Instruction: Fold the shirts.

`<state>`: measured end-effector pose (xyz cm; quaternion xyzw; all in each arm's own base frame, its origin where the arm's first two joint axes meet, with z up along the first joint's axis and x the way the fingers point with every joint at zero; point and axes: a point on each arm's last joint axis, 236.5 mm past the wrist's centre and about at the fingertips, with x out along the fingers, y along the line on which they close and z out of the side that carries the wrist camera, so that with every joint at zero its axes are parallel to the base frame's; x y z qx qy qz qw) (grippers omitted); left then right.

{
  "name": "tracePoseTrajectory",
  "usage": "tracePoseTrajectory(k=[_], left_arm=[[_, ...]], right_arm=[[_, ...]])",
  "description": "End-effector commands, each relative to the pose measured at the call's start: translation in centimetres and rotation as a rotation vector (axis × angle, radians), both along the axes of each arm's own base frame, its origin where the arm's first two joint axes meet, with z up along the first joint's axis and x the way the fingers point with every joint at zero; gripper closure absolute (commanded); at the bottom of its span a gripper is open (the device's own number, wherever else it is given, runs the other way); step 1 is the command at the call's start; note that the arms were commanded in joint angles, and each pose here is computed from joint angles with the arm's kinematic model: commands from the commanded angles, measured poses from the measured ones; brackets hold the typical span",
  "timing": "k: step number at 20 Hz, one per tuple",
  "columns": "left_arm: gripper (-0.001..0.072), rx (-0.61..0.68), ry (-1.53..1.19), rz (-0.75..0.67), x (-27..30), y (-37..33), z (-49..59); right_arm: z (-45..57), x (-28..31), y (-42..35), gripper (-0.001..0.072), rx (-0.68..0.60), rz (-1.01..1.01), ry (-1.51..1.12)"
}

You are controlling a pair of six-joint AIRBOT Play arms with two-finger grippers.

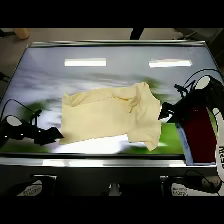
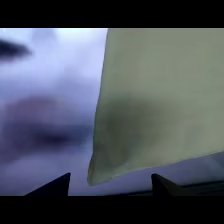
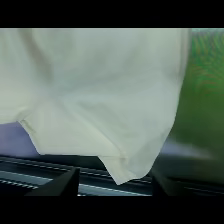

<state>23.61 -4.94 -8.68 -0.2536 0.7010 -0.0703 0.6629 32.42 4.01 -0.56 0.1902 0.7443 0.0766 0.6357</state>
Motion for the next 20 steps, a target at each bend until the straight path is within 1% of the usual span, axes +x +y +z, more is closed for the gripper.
tracePoseTrajectory(k=[1, 2, 4, 6, 7, 8, 9, 10, 11, 14, 16, 17, 20], left_arm=[[0.011, -0.03, 0.013, 0.025, 0.1, -1.4, -1.0], [0.011, -0.034, 0.032, 0.016, -0.2, -1.7, -1.4], [0.011, -0.04, 0.071, 0.005, -0.7, -2.1, -2.2], [0.0112, -0.039, 0.078, 0.005, -0.5, -2.5, -2.8], [0.015, -0.033, 0.08, 0.021, -0.3, -2.5, -3.1], [0.0353, -0.027, 0.075, 0.027, -0.1, -2.5, -3.2], [0.0489, -0.023, 0.067, 0.026, 0.1, -2.5, -3.3], [0.0605, -0.023, 0.068, 0.026, 0.1, -2.5, -3.2], [0.0677, -0.026, 0.069, 0.021, 0.0, -2.6, -3.2], [0.0677, -0.034, 0.042, -0.027, -0.1, -2.7, -2.3], [0.0678, -0.03, 0.006, -0.033, 0.2, -2.7, -1.4], [0.0678, -0.028, -0.012, -0.035, 0.3, -2.7, -0.8], [0.0678, -0.021, -0.07, -0.039, 0.7, -2.7, 0.7]], right_arm=[[-0.5, -0.3, -0.7, 0.0274, -0.027, 0.006, 0.004], [-0.6, -0.2, -1.0, 0.0268, -0.042, 0.006, 0.0], [-0.9, -0.2, -1.7, 0.0158, -0.071, 0.009, -0.001], [-1.7, -0.5, -1.9, 0.0146, -0.084, 0.006, 0.006], [-2.4, -0.7, -1.9, 0.0141, -0.084, 0.0, 0.01], [-3.3, -0.9, -1.8, 0.0141, -0.083, -0.008, 0.015], [-4.1, -1.2, -1.7, 0.0141, -0.083, -0.015, 0.018], [-5.0, -1.3, -1.8, 0.0142, -0.087, -0.014, 0.01], [-5.8, -1.3, -1.8, 0.0143, -0.09, -0.015, -0.001], [-7.7, 0.0, -2.4, 0.0146, -0.112, -0.014, -0.053], [-8.7, 1.6, -2.6, 0.017, -0.123, -0.038, -0.102], [-9.1, 2.5, -2.6, 0.0182, -0.122, -0.048, -0.13], [-9.7, 4.9, -2.1, 0.0183, -0.096, -0.078, -0.215]])
